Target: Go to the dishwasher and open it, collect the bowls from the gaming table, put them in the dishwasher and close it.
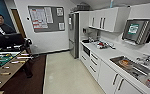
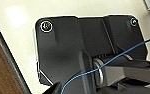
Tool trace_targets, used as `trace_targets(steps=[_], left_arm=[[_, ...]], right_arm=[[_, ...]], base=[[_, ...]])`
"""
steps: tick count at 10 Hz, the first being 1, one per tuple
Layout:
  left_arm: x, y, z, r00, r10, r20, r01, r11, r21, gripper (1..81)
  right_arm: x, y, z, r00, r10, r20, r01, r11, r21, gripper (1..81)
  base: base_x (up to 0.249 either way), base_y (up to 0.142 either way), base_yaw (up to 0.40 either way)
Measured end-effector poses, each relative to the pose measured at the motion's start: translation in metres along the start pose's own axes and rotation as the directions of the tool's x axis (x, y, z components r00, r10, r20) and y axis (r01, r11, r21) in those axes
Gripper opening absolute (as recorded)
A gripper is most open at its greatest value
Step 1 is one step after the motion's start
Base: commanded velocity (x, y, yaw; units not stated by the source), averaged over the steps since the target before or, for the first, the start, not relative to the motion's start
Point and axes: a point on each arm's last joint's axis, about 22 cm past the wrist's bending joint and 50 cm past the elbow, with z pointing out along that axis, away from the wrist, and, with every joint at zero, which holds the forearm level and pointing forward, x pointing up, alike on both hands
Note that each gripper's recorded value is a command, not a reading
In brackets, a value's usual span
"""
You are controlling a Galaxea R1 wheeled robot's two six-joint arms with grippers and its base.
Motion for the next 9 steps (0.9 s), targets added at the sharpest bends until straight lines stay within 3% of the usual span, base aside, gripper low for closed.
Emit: trace_targets(steps=[9], left_arm=[[0.0, -0.0004, -0.0001, 1.0, -0.003, 0.0, 0.003, 1.0, 0.001, 81.1]], right_arm=[[-0.0062, -0.0022, -0.0001, 0.9993, -0.037, 0.004, 0.037, 0.9993, 0.007, 81.1]], base=[[0.0, 0.0, 0.373]])
